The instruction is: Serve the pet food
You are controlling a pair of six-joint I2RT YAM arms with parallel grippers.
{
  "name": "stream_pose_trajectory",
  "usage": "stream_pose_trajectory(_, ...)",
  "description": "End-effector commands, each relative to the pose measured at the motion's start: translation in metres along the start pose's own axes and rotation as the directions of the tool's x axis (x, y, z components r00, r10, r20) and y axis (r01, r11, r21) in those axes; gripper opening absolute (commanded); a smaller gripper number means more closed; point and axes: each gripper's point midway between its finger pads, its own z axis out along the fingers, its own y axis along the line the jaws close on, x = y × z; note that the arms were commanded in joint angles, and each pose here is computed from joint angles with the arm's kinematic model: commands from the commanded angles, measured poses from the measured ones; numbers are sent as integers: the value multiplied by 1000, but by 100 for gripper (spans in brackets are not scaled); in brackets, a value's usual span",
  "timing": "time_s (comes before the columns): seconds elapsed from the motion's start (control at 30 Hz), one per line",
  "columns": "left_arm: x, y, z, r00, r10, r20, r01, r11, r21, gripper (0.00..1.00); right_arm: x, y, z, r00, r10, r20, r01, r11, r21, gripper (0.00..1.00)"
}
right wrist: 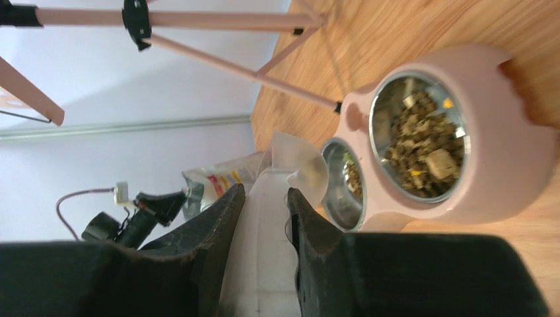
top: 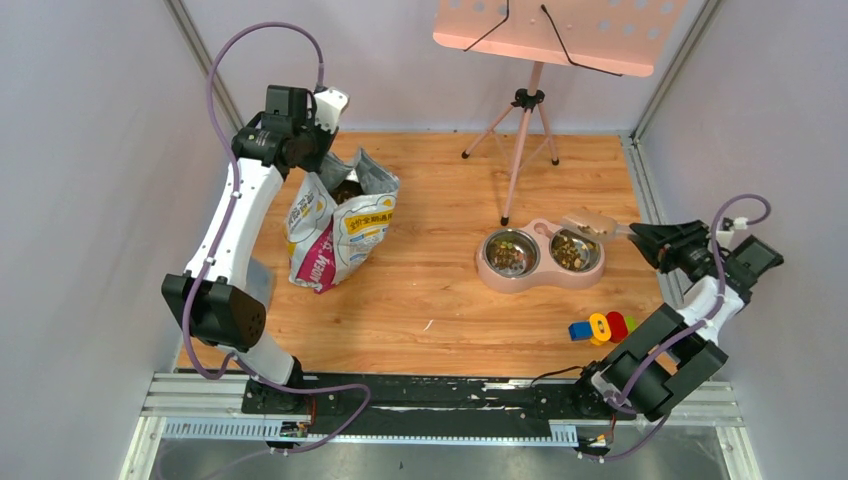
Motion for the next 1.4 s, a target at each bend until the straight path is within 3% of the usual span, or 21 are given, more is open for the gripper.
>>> stream_pose_trajectory(0.0, -60, 14, -15, 975, 5, 222, 2, 999, -32, 0, -21, -6, -25, 990, -136, 46, 135, 991, 25, 0)
stream_pose_trajectory(0.17, -66, 13, -19, 968, 9, 251, -3, 1000, -25, 0, -47, -26, -41, 960, -257, 112, 237, 957, 166, 0)
stream_pose_trajectory(0.4, -73, 12, -26, 957, -29, 289, 36, 999, -18, 0, -71, -43, -60, 865, -492, 99, 417, 814, 405, 0)
stream_pose_trajectory(0.77, -69, 11, -27, 954, -28, 299, 36, 999, -21, 0, -60, -45, -46, 845, -534, 15, 483, 776, 405, 0)
stream_pose_trajectory(1.07, -69, 8, -29, 949, -46, 311, 53, 999, -13, 0, -50, -17, -26, 774, -631, -54, 603, 707, 371, 0)
stream_pose_trajectory(1.23, -70, 8, -32, 946, -48, 320, 55, 998, -13, 0, -35, 15, -9, 669, -733, -120, 723, 605, 335, 0)
stream_pose_trajectory(1.37, -71, 7, -35, 944, -53, 327, 58, 998, -6, 0, -8, 53, 8, 502, -848, -168, 851, 450, 271, 0)
